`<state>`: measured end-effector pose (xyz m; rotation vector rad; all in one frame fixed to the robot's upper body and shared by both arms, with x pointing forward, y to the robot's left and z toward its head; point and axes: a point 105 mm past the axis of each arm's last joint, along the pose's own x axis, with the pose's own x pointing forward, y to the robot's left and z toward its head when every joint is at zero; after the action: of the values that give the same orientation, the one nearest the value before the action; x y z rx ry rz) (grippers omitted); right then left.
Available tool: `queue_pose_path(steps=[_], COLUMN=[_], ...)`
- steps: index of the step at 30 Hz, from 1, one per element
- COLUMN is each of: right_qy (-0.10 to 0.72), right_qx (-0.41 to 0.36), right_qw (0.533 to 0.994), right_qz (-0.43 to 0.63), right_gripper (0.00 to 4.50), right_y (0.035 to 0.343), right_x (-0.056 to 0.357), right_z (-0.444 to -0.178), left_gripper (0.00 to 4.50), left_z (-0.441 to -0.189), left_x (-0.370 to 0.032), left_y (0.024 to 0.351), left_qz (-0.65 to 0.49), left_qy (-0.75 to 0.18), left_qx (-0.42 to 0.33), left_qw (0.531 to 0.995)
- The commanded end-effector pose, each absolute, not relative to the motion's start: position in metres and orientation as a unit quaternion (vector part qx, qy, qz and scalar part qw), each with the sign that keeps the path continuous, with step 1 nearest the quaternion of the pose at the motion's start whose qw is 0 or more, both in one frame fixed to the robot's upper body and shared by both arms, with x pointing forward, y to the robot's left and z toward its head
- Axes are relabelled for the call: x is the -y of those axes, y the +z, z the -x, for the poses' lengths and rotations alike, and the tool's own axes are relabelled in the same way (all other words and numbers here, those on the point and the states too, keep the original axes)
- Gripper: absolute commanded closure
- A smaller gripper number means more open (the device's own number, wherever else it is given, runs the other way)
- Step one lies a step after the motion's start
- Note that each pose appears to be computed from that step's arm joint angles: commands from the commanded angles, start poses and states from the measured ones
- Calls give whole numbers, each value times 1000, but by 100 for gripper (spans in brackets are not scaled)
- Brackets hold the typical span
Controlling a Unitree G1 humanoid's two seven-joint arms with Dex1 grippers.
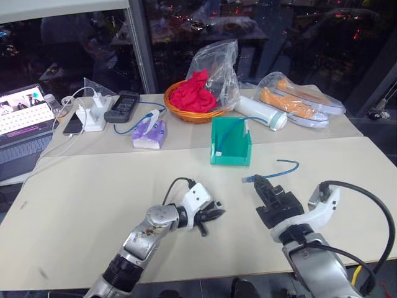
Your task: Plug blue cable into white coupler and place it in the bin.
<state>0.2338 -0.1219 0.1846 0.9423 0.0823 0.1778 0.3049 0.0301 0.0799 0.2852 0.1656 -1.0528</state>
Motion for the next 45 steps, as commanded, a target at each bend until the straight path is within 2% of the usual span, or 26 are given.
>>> queue_pose_path(steps=[1,5,10,17,45], right_qy=[113,146,156,136,111], right_qx=[-66,-127,-158,-183,-197], right_qw=[904,912,912,904,911], right_qz=[-408,-362,-346,-361,-344], right_gripper=[450,450,450,450,450], right_y=[177,153,135,119,110], right_x=[111,94,87,86,92], right_z=[-238,-245,-255,-255,-244], left_gripper=[386,386,386,386,386], left_z=[-311,-301,-294,-292,-294], left_x=[-25,-12,-10,-14,-14], left_y=[93,92,84,82,84], left_qz=[-158,-178,-216,-218,-187], left_qy=[-508,-552,-579,-586,-610], left_qx=[-41,-50,-76,-97,-125], left_qw=[846,813,783,774,760])
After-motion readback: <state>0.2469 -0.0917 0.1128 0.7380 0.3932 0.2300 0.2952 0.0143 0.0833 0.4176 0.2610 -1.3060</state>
